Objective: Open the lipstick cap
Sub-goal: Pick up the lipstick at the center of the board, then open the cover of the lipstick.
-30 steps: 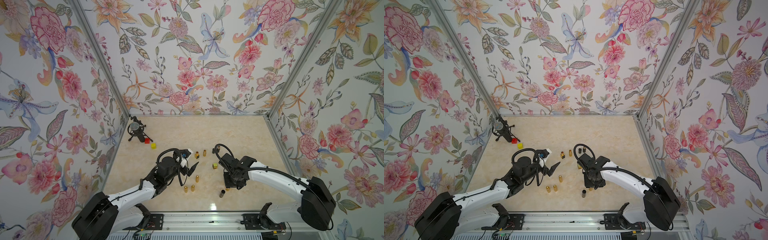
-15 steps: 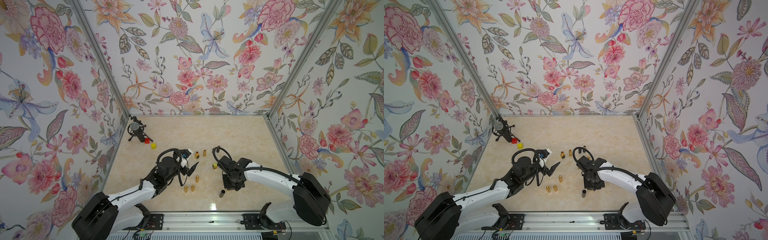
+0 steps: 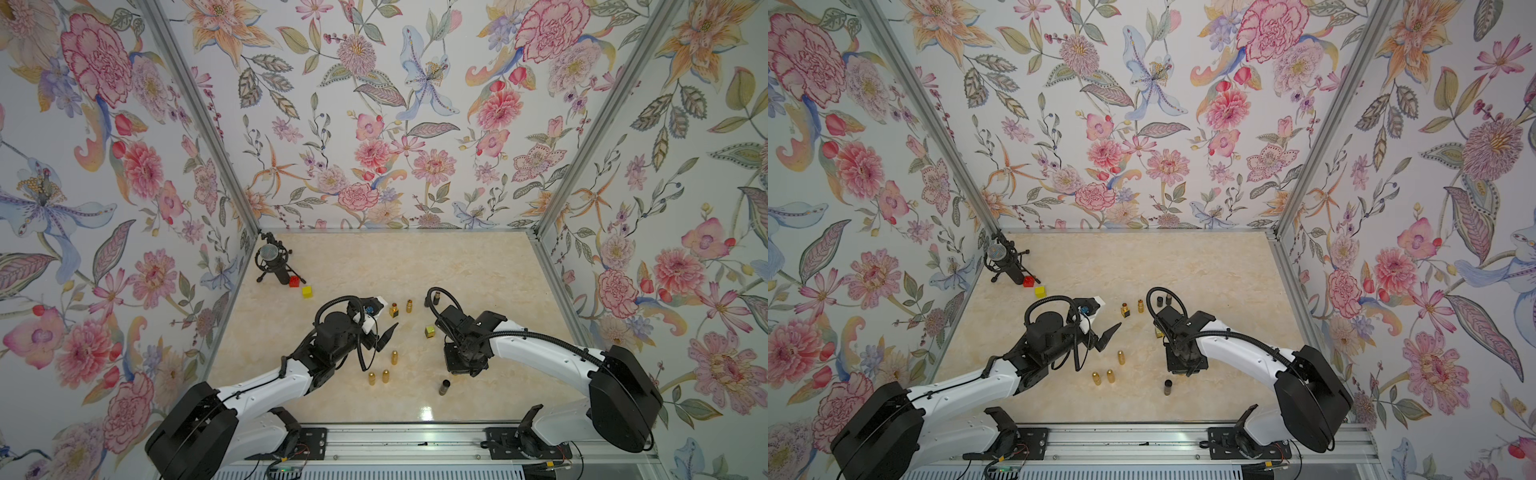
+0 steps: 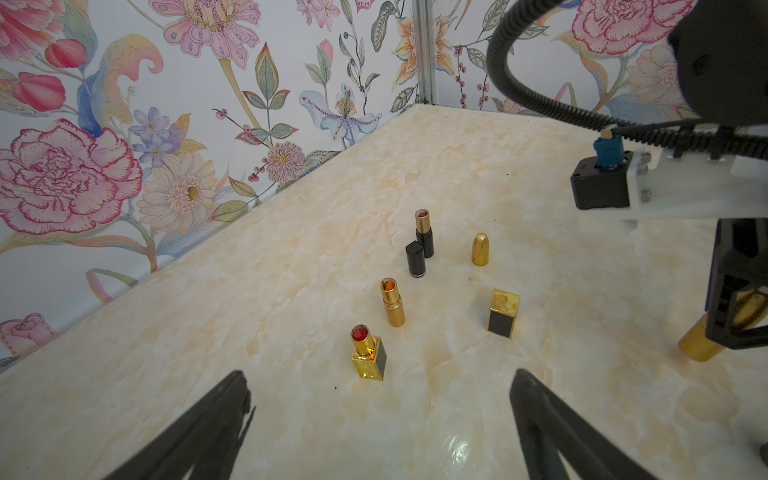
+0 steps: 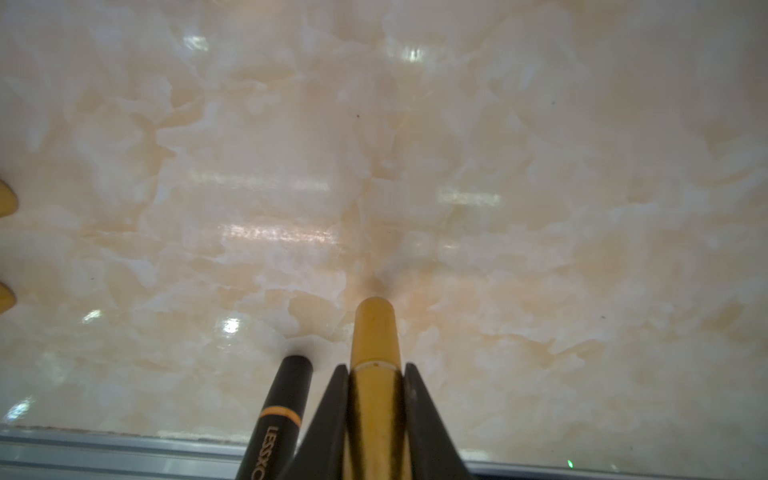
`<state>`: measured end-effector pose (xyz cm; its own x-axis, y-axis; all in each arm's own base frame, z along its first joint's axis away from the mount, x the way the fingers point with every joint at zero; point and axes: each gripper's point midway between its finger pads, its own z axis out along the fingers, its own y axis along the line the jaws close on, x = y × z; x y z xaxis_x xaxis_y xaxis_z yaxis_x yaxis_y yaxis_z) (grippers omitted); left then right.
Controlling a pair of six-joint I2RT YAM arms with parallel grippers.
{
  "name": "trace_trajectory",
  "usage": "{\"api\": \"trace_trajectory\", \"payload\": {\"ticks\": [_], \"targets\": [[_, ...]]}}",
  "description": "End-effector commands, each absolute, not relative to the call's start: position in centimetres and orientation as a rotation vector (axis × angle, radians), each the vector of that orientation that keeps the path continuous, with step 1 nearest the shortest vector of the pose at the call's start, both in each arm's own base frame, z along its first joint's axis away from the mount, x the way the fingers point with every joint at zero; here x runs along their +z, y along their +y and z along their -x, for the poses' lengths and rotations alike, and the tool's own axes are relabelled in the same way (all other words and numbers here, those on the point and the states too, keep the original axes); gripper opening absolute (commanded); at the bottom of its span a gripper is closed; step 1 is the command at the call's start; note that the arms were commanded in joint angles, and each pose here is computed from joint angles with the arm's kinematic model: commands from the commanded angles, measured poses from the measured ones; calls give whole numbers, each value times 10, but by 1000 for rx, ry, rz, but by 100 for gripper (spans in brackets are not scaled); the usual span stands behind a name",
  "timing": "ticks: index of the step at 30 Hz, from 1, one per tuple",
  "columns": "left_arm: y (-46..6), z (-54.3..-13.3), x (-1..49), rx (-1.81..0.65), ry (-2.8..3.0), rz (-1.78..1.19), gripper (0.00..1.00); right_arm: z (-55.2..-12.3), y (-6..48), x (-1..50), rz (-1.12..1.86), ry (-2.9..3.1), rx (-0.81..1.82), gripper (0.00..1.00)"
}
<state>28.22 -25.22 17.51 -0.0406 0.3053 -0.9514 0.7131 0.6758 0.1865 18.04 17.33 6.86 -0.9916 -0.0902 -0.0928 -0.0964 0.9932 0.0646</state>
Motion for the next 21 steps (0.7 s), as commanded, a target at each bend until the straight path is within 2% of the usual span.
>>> {"api": "trace_trajectory", "payload": {"ticks": [1, 12, 17, 21], "targets": [[-269, -283, 191, -439, 1578, -886, 99, -203, 184, 108, 168, 2961, 215, 18], [-305, -274, 188, -494, 1504, -1023, 97, -254, 238, 172, 279, 2857, 537, 19], [-322, -268, 178, -514, 1498, -1098, 92, -262, 263, 186, 346, 2840, 654, 19], [-333, -271, 171, -533, 1510, -1127, 84, -260, 279, 188, 394, 2848, 728, 19]]}}
